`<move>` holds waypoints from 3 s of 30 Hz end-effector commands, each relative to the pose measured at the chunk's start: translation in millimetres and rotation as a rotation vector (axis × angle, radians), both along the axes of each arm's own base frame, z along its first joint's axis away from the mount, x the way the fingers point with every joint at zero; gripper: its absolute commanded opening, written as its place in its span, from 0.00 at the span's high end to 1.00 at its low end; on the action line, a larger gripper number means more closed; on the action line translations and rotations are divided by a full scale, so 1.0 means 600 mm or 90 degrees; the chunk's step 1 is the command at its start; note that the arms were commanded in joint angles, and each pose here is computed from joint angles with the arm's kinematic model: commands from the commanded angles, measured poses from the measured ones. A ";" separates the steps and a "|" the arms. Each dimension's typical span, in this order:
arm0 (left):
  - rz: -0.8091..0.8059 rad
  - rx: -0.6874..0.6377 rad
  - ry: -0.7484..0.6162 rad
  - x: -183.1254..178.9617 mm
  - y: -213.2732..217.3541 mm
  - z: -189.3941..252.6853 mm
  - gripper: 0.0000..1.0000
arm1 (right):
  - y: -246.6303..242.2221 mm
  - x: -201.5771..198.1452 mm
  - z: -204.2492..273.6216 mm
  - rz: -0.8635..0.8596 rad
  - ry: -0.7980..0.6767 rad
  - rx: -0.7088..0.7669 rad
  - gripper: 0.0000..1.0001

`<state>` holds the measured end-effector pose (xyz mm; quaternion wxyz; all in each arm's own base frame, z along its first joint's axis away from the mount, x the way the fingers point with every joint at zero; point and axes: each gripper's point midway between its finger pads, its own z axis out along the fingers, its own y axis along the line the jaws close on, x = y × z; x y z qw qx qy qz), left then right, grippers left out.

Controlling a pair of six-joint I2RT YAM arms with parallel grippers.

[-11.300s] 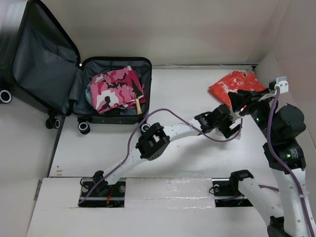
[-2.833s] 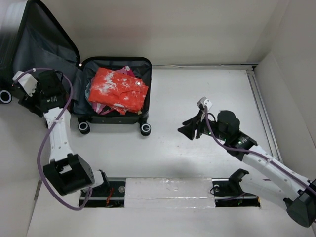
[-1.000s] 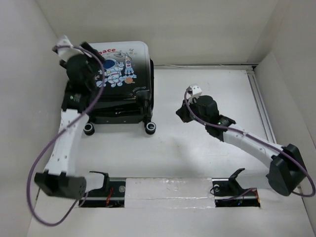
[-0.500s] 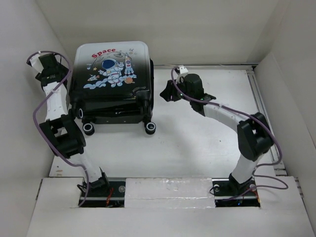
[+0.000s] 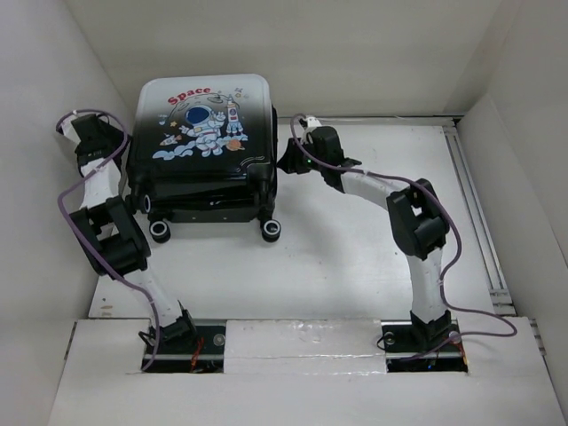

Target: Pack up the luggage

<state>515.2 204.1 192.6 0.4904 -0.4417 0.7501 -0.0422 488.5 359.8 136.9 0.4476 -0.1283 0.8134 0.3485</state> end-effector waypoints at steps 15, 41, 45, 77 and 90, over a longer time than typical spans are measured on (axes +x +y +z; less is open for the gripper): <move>-0.380 -0.216 0.005 -0.222 -0.566 -0.113 0.45 | -0.128 -0.147 0.117 -0.076 -0.108 0.083 0.53; -0.234 -0.142 -0.141 -0.242 -0.515 -0.047 0.71 | -0.410 0.058 0.113 -0.255 -0.038 -0.078 0.65; -0.236 -0.162 -0.115 -0.247 -0.521 -0.100 0.77 | -0.361 0.074 0.051 -0.235 -0.008 -0.133 0.64; -0.319 0.030 -0.285 -0.503 -0.645 0.120 0.38 | -0.241 0.044 0.401 -0.074 -0.210 -0.018 0.29; -0.215 0.050 -0.460 -0.422 -0.631 0.360 0.37 | -0.424 -0.194 0.293 -0.283 -0.189 -0.037 0.94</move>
